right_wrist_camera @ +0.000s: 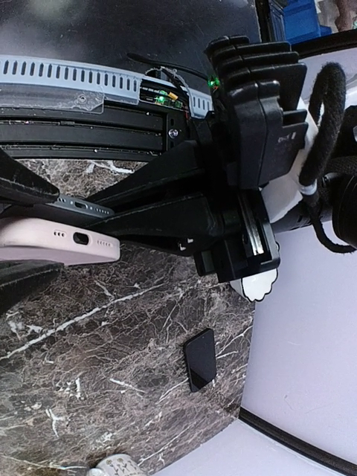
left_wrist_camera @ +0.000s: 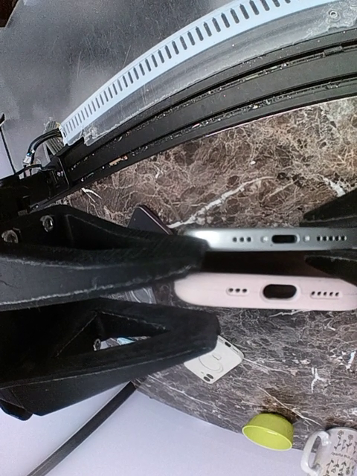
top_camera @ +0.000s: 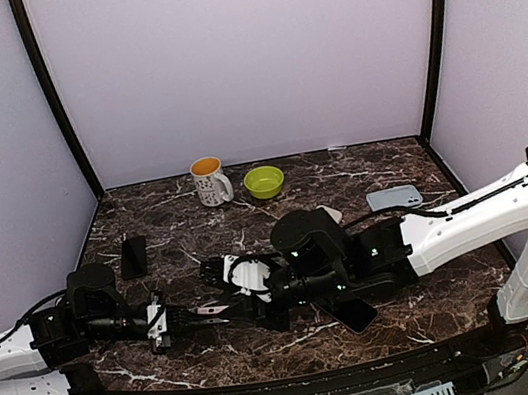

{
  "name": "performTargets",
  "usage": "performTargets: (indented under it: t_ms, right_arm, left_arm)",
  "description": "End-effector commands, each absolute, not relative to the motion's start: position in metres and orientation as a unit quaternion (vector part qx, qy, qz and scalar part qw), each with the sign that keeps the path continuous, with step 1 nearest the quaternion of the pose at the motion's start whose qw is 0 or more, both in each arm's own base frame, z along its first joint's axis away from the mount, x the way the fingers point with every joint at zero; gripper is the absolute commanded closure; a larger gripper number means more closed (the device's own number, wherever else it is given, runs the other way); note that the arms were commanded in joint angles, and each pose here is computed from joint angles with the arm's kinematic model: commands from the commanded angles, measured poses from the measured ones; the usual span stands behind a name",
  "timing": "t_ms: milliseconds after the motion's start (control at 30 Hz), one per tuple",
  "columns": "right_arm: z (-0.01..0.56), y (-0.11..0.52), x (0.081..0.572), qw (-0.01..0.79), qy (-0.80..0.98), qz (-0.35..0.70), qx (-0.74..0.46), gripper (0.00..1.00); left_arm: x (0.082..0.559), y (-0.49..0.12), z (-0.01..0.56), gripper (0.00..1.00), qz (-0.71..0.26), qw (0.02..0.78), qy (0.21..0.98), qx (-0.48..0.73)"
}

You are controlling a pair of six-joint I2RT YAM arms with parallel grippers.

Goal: Take the phone out of the phone case
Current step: Remove the phone case from the phone.

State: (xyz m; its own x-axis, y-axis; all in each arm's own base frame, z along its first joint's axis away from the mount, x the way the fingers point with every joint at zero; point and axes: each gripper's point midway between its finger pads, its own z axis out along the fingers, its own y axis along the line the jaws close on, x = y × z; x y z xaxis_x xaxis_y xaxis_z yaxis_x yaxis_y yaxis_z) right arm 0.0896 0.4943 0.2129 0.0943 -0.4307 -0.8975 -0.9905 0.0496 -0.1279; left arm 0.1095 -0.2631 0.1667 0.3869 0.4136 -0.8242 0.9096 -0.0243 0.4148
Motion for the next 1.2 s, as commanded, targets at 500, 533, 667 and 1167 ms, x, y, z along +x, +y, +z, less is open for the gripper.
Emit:
performTargets:
  t_ms: [500, 533, 667, 1167]
  right_arm:
    - [0.202, 0.496, 0.107, 0.417, 0.606, 0.309, -0.603, 0.71]
    - [0.201, 0.497, 0.106, 0.415, 0.606, 0.311, -0.604, 0.72]
    - [0.199, 0.497, 0.1, 0.402, 0.603, 0.32, -0.61, 0.77]
    - [0.19, 0.491, 0.072, 0.365, 0.587, 0.353, -0.63, 1.0]
  left_arm:
    - [0.107, -0.267, 0.207, 1.0, -0.262, 0.56, 0.445, 0.648]
    - [0.107, -0.267, 0.206, 1.0, -0.262, 0.56, 0.445, 0.648]
    - [0.108, -0.267, 0.206, 1.0, -0.26, 0.56, 0.448, 0.647]
    - [0.125, -0.263, 0.211, 1.0, -0.229, 0.576, 0.476, 0.624]
